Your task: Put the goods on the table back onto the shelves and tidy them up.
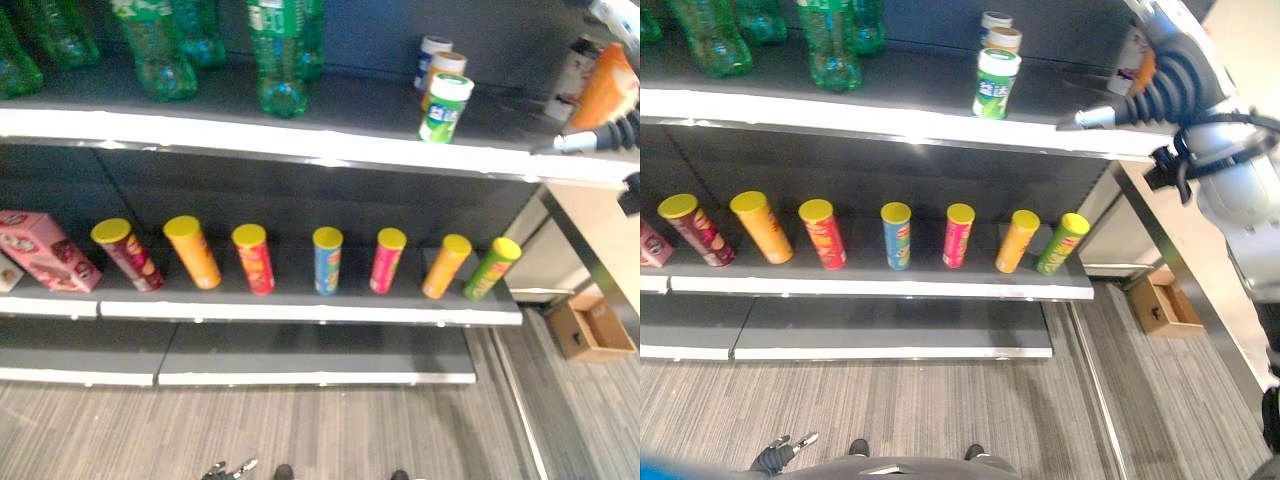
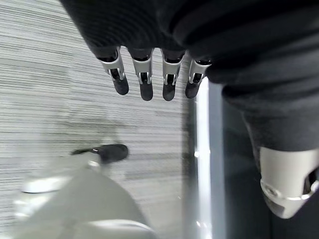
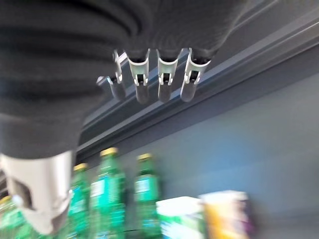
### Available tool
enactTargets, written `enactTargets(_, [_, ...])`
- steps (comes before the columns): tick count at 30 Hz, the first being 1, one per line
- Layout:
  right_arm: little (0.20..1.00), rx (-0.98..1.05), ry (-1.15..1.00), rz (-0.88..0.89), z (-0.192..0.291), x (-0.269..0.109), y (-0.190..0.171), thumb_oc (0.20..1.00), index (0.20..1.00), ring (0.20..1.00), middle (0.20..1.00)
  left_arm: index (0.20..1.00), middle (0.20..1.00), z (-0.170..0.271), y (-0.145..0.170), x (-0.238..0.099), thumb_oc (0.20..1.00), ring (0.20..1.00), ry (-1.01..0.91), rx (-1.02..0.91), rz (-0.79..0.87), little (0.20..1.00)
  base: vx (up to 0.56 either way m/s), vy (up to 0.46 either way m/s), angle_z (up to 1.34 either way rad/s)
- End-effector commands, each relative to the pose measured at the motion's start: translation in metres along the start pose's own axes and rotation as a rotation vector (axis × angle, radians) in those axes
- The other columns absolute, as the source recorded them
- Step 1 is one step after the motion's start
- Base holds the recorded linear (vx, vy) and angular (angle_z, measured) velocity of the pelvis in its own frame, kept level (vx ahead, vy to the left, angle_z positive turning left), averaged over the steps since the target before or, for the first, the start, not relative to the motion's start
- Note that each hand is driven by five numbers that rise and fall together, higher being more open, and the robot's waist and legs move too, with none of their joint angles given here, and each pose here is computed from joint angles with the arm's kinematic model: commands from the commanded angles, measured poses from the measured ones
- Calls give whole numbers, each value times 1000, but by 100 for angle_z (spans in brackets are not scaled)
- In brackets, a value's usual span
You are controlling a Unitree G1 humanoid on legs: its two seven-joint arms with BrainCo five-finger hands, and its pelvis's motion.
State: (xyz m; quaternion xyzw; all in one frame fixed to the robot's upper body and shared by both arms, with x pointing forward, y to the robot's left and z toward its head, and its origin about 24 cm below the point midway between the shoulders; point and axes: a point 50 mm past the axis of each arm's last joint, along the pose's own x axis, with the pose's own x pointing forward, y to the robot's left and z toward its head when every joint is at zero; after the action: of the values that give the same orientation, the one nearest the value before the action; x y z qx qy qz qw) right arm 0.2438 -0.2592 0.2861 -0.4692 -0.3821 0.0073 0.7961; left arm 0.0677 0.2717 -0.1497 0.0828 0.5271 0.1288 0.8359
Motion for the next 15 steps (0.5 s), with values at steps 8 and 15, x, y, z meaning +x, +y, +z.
enactTargets(8, [1000, 137, 21, -12, 1, -22, -8, 1000, 1000, 1000, 1000, 1000, 1000, 29, -3, 7, 1000, 1000, -91, 43, -22, 1000, 9, 48, -42])
enactTargets(15, [1000, 379, 130, 151, -8, -49, 26, 1000, 1000, 1000, 1000, 1000, 1000, 37, -11, 8, 1000, 1000, -115, 70, -57, 1000, -16, 38, -19])
